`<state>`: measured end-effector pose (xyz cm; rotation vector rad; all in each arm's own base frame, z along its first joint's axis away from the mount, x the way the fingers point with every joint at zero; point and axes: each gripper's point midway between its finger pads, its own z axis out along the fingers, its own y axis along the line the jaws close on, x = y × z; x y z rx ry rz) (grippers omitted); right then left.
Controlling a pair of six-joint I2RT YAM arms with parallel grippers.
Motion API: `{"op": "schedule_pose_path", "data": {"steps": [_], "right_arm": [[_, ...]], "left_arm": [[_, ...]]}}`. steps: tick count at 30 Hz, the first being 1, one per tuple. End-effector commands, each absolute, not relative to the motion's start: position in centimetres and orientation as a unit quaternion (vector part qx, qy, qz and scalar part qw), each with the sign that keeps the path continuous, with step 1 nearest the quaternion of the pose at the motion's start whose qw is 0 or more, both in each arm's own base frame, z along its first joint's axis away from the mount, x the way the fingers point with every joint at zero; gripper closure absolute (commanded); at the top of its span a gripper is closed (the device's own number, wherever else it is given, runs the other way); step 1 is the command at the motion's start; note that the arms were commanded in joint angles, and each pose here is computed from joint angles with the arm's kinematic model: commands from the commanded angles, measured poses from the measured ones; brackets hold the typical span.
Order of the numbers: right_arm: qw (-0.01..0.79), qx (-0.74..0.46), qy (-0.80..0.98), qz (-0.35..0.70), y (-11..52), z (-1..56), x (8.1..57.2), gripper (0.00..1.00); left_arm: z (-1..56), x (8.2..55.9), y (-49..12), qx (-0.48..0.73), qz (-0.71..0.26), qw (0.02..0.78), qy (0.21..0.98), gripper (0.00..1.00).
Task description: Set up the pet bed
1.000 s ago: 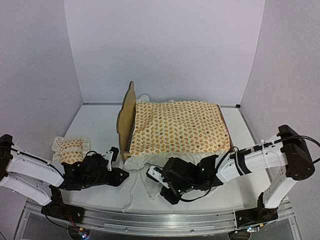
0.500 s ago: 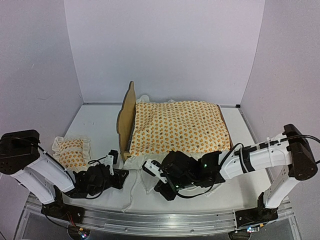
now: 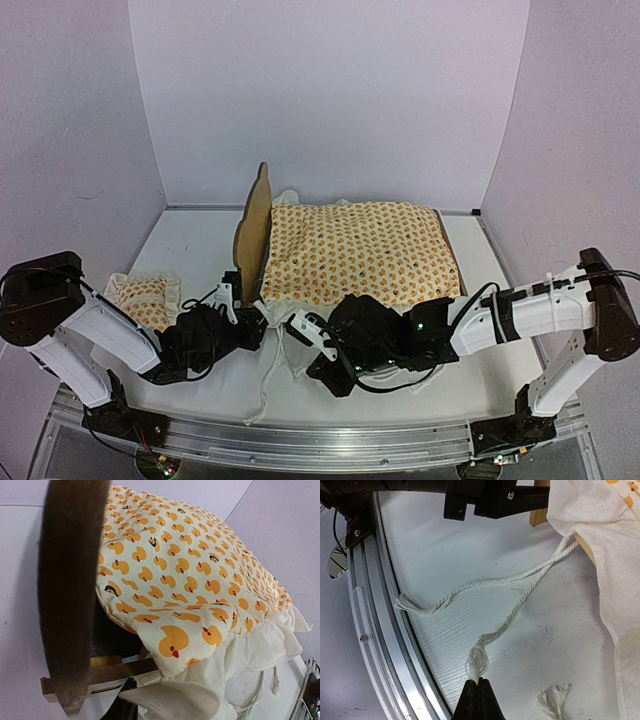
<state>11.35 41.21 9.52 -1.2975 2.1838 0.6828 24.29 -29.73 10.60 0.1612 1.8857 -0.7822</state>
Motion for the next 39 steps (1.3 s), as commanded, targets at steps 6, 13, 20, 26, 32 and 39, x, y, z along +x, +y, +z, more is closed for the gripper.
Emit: {"op": "schedule_pose_path", "data": {"steps": [6, 13, 20, 26, 32, 39], "right_arm": [[0.282, -0.472, 0.789, 0.273, 42.0, 11.9, 11.8, 1.0], [0.283, -0.473, 0.787, 0.276, 42.2, 12.2, 11.8, 1.0], [0.29, -0.474, 0.784, 0.278, 42.0, 12.7, 11.8, 1.0], [0.29, -0.475, 0.782, 0.279, 42.2, 12.8, 11.9, 1.0], [0.292, -0.475, 0.78, 0.284, 42.4, 13.1, 11.8, 1.0], [0.298, -0.476, 0.776, 0.287, 42.4, 13.8, 11.8, 1.0]], "left_arm": [[9.5, 24.0, -30.3, 0.046, -0.357, 0.485, 0.797, 0.77], [7.5, 23.4, -30.2, 0.023, -0.378, 0.438, 0.815, 0.81], [6.0, 22.5, -29.3, 0.021, -0.371, 0.413, 0.831, 0.81], [4.9, 22.6, -28.1, -0.001, -0.351, 0.412, 0.841, 0.88], [5.3, 23.3, -31.0, 0.062, -0.351, 0.427, 0.831, 0.83], [6.0, 24.6, -32.0, 0.071, -0.355, 0.467, 0.807, 0.82]]}}
